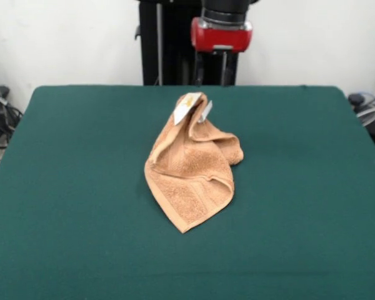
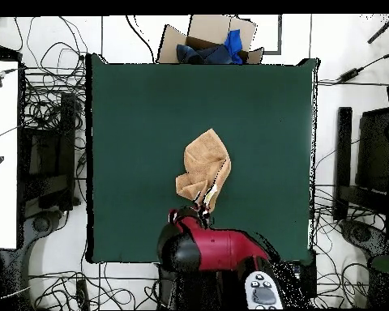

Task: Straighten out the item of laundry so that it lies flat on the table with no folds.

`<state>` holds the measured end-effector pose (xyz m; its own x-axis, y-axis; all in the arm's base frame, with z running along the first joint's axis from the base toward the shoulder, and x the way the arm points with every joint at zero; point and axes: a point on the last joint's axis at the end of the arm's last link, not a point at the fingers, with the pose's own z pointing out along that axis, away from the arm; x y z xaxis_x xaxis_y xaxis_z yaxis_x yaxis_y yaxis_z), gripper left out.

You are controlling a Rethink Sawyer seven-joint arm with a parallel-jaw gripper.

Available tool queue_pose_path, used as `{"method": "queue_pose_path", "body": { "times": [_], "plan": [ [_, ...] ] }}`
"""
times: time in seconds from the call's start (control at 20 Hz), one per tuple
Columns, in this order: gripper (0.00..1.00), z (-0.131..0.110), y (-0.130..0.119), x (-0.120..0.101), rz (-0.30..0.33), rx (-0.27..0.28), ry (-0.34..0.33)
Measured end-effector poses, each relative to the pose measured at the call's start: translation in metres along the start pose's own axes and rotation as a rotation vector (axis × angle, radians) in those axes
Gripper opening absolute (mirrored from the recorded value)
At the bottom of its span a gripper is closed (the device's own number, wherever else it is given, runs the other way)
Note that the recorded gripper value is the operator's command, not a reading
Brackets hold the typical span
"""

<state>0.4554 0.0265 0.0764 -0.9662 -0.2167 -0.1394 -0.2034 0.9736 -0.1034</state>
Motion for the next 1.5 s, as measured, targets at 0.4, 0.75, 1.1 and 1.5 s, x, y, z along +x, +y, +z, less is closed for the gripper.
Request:
{"method": "queue_pose_path", "body": {
  "times": [0.4,0.75,1.1,1.5],
  "plan": [
    [1.00,0.003,-0.043,0.009,0.096,0.014,0.011],
    [1.00,0.015,-0.052,0.020,0.127,0.004,0.028],
    [1.00,0.033,-0.032,0.027,0.098,-0.016,0.038],
    [1.00,0.046,0.006,0.027,0.020,-0.034,0.034]
  ]
}}
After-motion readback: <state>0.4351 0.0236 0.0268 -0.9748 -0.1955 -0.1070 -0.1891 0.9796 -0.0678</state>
